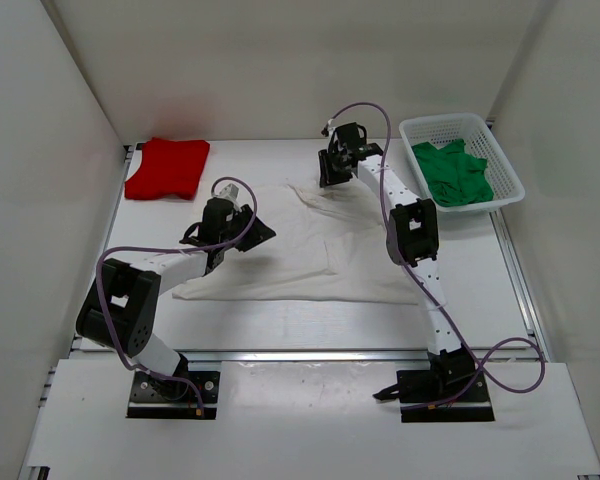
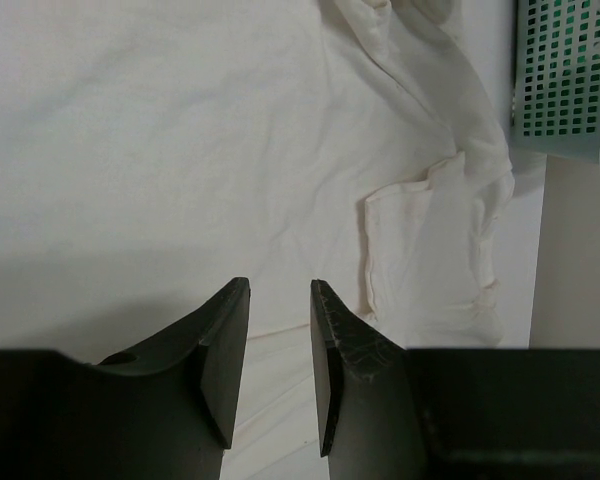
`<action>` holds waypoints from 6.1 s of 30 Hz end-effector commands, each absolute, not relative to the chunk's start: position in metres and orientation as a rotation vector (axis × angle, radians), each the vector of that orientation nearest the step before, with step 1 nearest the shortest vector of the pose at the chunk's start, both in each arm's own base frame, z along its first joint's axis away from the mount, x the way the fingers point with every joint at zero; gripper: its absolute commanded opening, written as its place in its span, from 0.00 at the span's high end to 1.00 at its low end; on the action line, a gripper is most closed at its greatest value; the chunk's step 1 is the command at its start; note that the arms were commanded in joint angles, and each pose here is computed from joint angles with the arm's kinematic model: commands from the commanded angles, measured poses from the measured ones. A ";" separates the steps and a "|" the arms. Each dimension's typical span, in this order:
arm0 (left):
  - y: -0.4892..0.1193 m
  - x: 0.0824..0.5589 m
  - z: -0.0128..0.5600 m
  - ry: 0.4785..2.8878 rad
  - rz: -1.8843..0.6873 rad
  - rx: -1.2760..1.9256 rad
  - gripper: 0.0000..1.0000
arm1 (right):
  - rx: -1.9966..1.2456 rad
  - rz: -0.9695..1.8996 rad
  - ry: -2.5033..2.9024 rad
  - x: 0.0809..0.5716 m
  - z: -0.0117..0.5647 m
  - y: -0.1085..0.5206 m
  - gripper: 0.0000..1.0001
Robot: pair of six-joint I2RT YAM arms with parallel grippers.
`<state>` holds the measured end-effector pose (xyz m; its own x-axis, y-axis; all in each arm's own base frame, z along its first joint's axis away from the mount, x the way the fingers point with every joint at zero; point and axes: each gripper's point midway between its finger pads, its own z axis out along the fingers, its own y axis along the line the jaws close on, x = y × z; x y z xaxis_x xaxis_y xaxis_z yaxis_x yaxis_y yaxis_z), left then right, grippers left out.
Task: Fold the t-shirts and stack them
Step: Grap the side of the flattened tshirt furthest away from the robot with both arms, then fold the other side of the tshirt into a rectangle
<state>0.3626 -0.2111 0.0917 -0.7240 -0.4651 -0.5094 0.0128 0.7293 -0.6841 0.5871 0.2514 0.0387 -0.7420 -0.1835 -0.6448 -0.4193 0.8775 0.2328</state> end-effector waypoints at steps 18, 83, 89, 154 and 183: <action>-0.187 0.410 0.113 2.192 -0.764 -0.393 0.58 | -0.355 0.386 2.228 0.611 0.145 0.217 0.96; 0.005 0.614 0.041 2.378 -0.021 -0.633 0.46 | -0.073 0.585 2.219 0.654 0.110 0.123 0.97; 0.004 0.612 0.040 2.396 -0.031 -0.607 0.55 | -0.075 0.579 2.198 0.651 0.133 0.121 0.97; 0.007 0.383 0.089 2.193 -0.607 -0.902 1.00 | 0.409 0.501 2.334 0.274 0.082 0.062 0.95; -0.139 0.322 0.113 2.168 -0.766 -0.447 0.65 | 0.078 0.332 2.379 0.347 0.106 0.109 1.00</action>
<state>0.3322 -0.1406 0.1199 -0.6253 -0.5514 -0.5523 -0.0745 0.7467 -0.6610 0.3618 0.1198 0.0957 -0.7546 0.1582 -0.6368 -0.0484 0.9544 0.2945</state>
